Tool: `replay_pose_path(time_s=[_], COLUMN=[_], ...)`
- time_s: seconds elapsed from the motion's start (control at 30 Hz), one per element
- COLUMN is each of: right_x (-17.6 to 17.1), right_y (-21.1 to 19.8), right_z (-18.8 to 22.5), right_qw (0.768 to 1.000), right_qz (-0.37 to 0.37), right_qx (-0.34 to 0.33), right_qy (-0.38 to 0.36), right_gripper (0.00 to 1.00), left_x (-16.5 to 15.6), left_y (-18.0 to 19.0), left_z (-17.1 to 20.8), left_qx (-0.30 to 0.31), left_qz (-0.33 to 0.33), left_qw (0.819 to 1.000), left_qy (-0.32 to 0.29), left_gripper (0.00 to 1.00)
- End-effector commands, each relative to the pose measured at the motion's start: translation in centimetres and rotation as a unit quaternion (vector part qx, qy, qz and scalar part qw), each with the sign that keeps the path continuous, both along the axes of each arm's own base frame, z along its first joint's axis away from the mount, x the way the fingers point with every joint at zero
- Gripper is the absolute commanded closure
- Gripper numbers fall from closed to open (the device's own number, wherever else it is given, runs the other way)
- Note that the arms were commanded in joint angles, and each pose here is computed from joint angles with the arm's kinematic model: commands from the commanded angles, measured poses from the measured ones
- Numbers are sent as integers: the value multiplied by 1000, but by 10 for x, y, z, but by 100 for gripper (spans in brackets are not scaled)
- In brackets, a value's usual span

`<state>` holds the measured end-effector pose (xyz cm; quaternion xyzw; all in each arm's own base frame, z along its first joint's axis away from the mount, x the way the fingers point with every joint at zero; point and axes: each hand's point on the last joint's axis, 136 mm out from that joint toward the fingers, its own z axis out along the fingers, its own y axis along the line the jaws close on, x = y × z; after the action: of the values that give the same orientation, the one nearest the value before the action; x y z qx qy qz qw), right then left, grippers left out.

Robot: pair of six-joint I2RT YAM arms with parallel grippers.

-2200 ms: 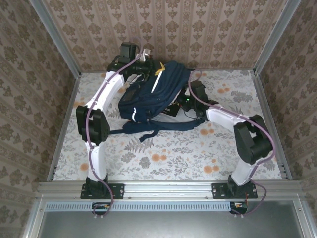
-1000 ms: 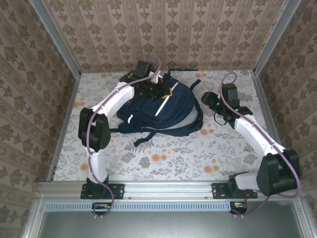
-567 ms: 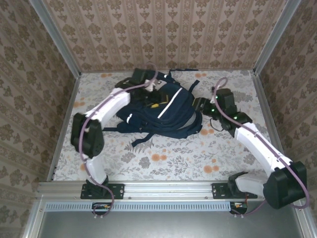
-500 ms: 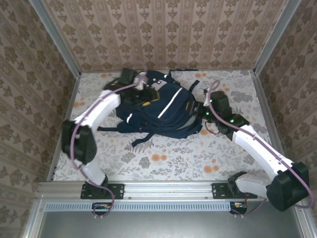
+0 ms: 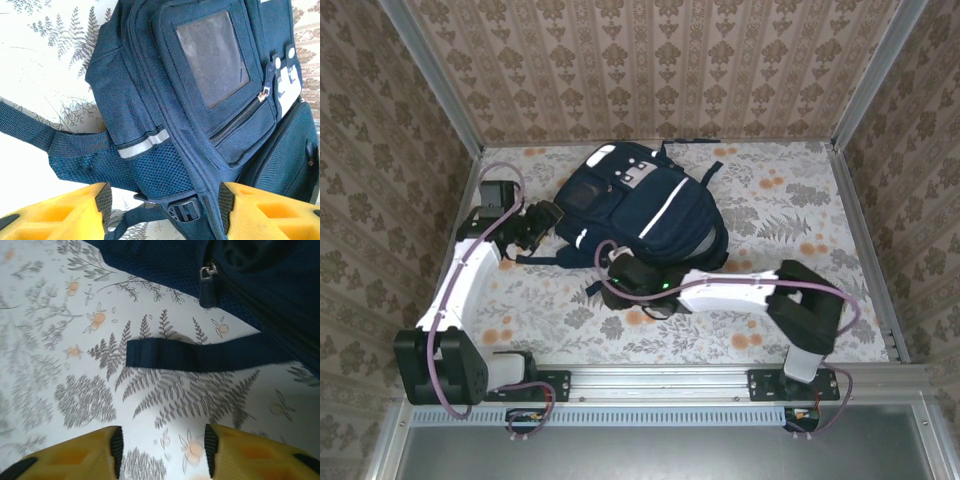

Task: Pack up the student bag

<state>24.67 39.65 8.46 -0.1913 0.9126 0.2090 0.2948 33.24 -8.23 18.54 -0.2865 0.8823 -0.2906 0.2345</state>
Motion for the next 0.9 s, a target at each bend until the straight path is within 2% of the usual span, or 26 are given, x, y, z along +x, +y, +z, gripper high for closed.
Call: replay_pose_path(time_s=[0.0, 0.27, 0.47, 0.67, 0.77, 0.8, 0.87], right_x=[29, 59, 74, 94, 102, 103, 105], right_y=[0, 1, 13, 1, 5, 8, 14], right_z=[2, -20, -39, -51, -55, -56, -55], right_qw=[995, 983, 981, 970, 971, 972, 974], right_qz=[-85, -165, -176, -220, -218, -216, -204], right_qx=[-18, -47, -50, -70, -66, -66, -62], right_qy=[-41, -67, -64, -71, -70, -72, -77], right_gripper=[54, 58, 57, 56, 55, 57, 67], left_x=[-1, 4, 7, 8, 8, 9, 9], left_y=[8, 5, 4, 3, 3, 4, 7], left_z=[6, 2, 1, -3, -8, -10, -17], left_qx=[-7, -27, -31, -38, -37, -36, -28], left_qz=[32, 36, 30, 32, 34, 34, 40], left_qw=[999, 999, 999, 999, 999, 999, 999], left_qy=[-3, -7, -9, -9, -8, -8, -1], left_gripper=[39, 40, 40, 41, 41, 41, 41])
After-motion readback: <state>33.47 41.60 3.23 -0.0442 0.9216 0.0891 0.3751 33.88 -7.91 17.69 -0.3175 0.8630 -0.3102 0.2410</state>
